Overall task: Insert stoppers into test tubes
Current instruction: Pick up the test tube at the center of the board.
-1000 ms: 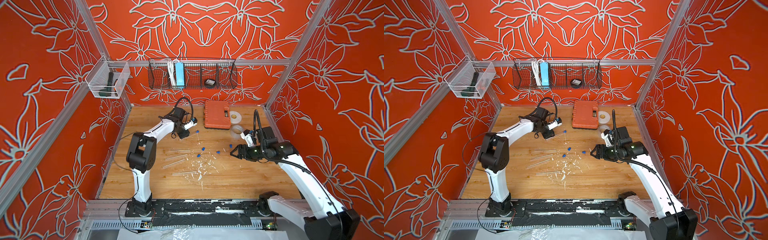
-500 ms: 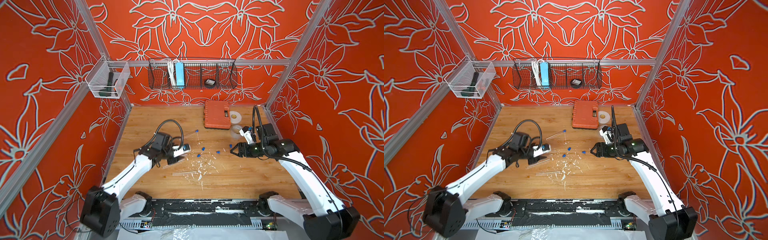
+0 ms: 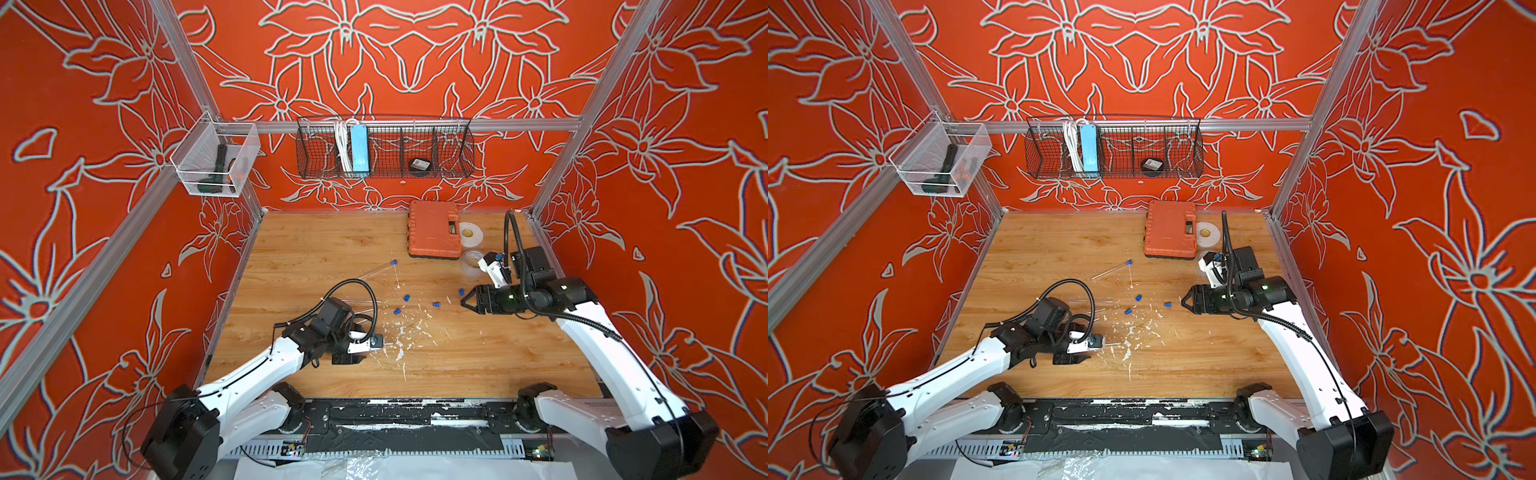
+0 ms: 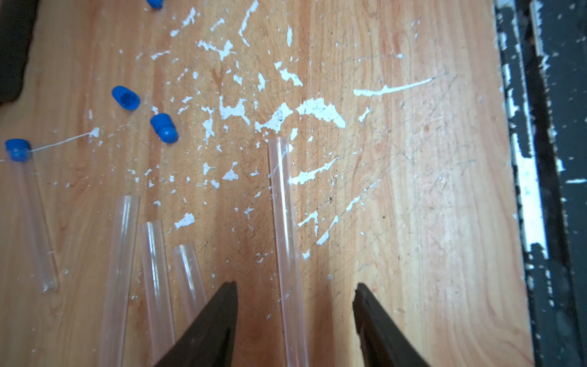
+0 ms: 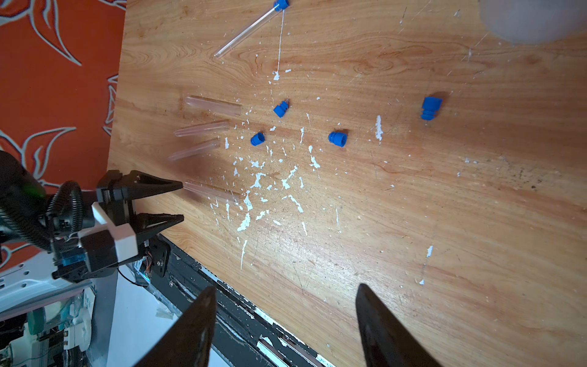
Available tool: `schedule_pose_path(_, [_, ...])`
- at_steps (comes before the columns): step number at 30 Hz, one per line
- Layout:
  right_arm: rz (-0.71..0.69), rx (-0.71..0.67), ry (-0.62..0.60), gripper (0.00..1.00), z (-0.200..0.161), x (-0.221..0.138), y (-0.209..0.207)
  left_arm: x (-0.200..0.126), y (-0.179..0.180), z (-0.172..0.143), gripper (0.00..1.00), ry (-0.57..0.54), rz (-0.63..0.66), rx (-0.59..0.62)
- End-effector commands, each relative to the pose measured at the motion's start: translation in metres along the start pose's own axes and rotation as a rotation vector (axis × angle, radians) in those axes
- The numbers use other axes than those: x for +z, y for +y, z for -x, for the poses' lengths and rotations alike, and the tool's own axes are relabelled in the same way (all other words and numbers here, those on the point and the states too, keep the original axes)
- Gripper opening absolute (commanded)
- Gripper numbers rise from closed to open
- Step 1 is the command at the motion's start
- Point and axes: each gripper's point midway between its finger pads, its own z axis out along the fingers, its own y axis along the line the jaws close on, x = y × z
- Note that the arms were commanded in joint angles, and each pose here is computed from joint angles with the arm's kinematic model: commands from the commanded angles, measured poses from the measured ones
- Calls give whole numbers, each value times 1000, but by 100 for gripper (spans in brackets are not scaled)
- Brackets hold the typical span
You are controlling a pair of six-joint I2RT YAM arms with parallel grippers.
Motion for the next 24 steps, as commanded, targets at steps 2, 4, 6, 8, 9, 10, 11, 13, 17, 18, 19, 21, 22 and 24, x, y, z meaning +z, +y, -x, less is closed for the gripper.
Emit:
schedule_pose_path(2, [-8, -18, -15, 70, -2, -1, -1, 10, 13, 9, 55, 25, -6, 39])
schedule_pose_path(4, [-12, -18, -14, 70, -3, -1, -2, 17, 12, 7, 53, 53, -31, 38])
schedule_pose_path(6, [-13, -20, -18, 70, -3, -2, -2, 22, 15, 6, 52, 74, -37, 28])
schedule_pose_path(8, [-11, -20, -16, 70, -4, -1, -2, 26, 17, 5, 49, 90, -50, 13])
schedule_pose_path(9, [-8, -20, -14, 70, -4, -1, -2, 28, 17, 4, 48, 98, -61, 5])
schedule_pose_path(10, [-8, -21, -12, 70, -4, -1, -2, 29, 16, 4, 47, 107, -73, -2])
schedule_pose_path(11, [-8, -24, -12, 70, -4, -1, -2, 31, 16, 2, 46, 117, -83, -8])
schedule_pose_path(13, [-7, -26, -10, 70, -5, 0, -2, 35, 12, -2, 44, 142, -108, -18])
schedule_pose_path(17, [-5, -27, -8, 70, -6, 0, -2, 40, 9, -7, 40, 178, -130, -51])
schedule_pose_path(18, [-4, -26, -8, 70, -6, 0, -2, 41, 8, -9, 39, 186, -134, -63])
schedule_pose_path(19, [-5, -27, -7, 70, -6, 0, -2, 42, 7, -11, 38, 196, -141, -73])
schedule_pose_path(21, [-3, -27, -8, 70, -7, 0, -2, 45, 6, -14, 36, 217, -146, -84])
schedule_pose_path(22, [-3, -26, -7, 70, -8, 1, -2, 46, 5, -16, 35, 227, -147, -89])
schedule_pose_path(24, [-3, -27, -5, 70, -9, 1, -3, 48, 4, -18, 32, 240, -153, -97])
